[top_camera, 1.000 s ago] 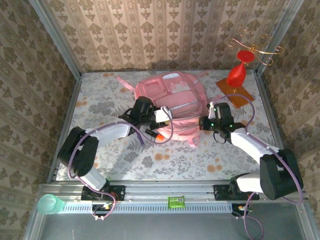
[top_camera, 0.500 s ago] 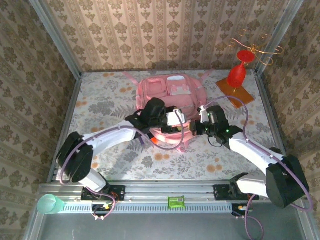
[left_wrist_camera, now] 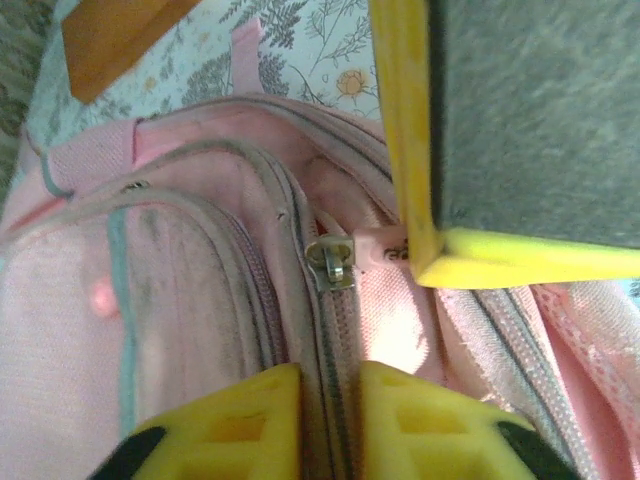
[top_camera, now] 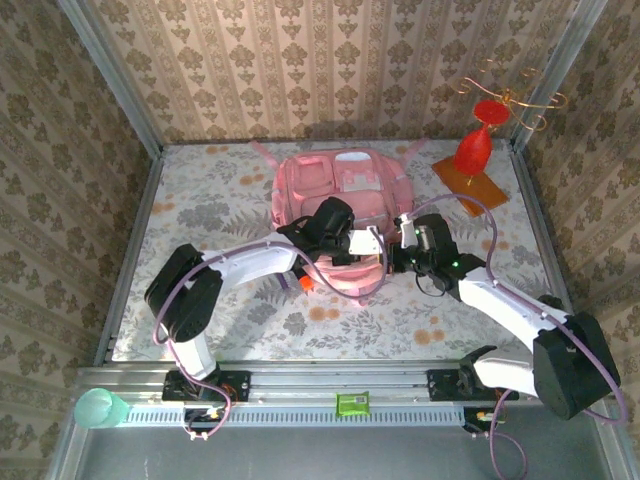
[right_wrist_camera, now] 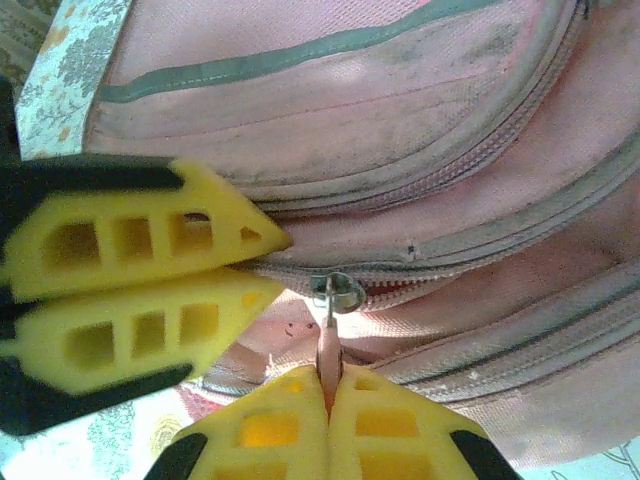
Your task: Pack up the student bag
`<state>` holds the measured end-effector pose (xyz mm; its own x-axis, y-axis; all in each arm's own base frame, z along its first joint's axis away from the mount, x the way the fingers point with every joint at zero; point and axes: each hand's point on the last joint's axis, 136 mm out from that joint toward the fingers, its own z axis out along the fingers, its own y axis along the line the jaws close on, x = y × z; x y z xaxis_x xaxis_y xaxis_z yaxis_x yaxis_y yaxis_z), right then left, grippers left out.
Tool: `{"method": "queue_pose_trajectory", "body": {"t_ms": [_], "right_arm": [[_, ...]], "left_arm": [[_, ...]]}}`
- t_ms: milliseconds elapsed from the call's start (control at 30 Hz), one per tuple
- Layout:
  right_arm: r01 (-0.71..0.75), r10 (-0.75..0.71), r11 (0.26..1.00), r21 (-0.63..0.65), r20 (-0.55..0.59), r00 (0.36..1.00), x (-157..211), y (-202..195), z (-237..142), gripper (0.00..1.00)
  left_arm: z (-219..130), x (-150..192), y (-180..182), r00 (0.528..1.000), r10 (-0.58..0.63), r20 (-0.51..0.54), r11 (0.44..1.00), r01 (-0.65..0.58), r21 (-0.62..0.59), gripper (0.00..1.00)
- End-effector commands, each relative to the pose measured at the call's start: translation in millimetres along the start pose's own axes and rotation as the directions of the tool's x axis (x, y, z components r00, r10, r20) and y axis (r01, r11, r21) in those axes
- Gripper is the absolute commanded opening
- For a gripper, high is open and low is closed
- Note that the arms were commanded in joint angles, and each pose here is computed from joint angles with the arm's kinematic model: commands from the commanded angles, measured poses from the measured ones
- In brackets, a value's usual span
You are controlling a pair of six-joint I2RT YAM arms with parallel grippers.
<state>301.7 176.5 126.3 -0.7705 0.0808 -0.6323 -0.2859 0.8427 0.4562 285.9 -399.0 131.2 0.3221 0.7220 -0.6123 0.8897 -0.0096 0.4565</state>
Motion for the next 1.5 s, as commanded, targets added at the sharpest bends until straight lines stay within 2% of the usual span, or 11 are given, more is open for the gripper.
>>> {"method": "queue_pose_trajectory", "body": {"t_ms": [0, 200, 400, 633, 733, 833, 900, 967, 1167, 1267, 1467], "right_arm": [[-0.025, 0.019, 0.992, 0.125, 0.05, 0.999, -17.6, -21.2, -12.7, 0.0], [-0.09, 0.082, 0.922, 0.375, 0.039, 0.996, -19.0, -72.8, -26.0, 0.0], [-0.115, 0.104, 0.866, 0.487, 0.05, 0.993, -31.8, -102.8, -32.3, 0.0], [-0.12, 0.104, 0.836, 0.535, 0.06, 0.993, -51.1, -123.9, -26.6, 0.0], [-0.093, 0.073, 0.888, 0.45, 0.063, 0.995, -54.7, -108.3, -21.0, 0.0], [-0.004, -0.002, 0.983, 0.181, 0.033, 0.999, -51.2, -60.3, -10.1, 0.0], [0.064, -0.065, 0.998, 0.022, 0.023, 0.998, -44.9, -29.2, -9.5, 0.0], [0.12, -0.118, 0.991, -0.06, 0.035, 0.992, -42.4, -12.8, -12.2, 0.14], [0.212, -0.209, 0.968, -0.137, 0.036, 0.977, -42.7, -3.8, -4.6, 0.44], [0.222, -0.225, 0.951, -0.215, 0.011, 0.974, -40.0, 4.1, 5.6, 0.65], [0.311, -0.309, 0.925, -0.22, 0.046, 0.95, -44.5, 0.4, 14.4, 0.69]], "left_arm": [[-8.7, 21.3, 8.4, 0.999, -0.016, -0.029, 1.0, 0.016, -0.019, 0.0], [-26.7, 15.4, 13.8, 0.995, -0.019, 0.102, 0.999, 0.024, -0.045, 0.0], [-36.8, 10.1, 18.6, 0.984, -0.033, 0.176, 0.998, 0.041, -0.043, 0.0], [-52.4, 4.2, 25.4, 0.97, -0.047, 0.239, 0.997, 0.062, -0.054, 0.0], [-51.9, 7.7, 28.7, 0.971, -0.057, 0.232, 0.995, 0.074, -0.065, 0.0], [-50.2, 6.2, 27.3, 0.968, -0.061, 0.244, 0.996, 0.076, -0.054, 0.0], [-50.7, 3.2, 24.9, 0.963, -0.062, 0.264, 0.997, 0.074, -0.037, 0.0], [-53.4, 0.9, 24.2, 0.955, -0.063, 0.291, 0.997, 0.074, -0.024, 0.0], [-68.9, -9.7, 30.0, 0.921, -0.097, 0.377, 0.995, 0.096, 0.02, 0.0], [-74.7, -16.3, 26.7, 0.906, -0.1, 0.412, 0.995, 0.086, 0.051, 0.0], [-77.3, -16.2, 26.8, 0.906, -0.104, 0.411, 0.994, 0.085, 0.063, 0.0]]}}
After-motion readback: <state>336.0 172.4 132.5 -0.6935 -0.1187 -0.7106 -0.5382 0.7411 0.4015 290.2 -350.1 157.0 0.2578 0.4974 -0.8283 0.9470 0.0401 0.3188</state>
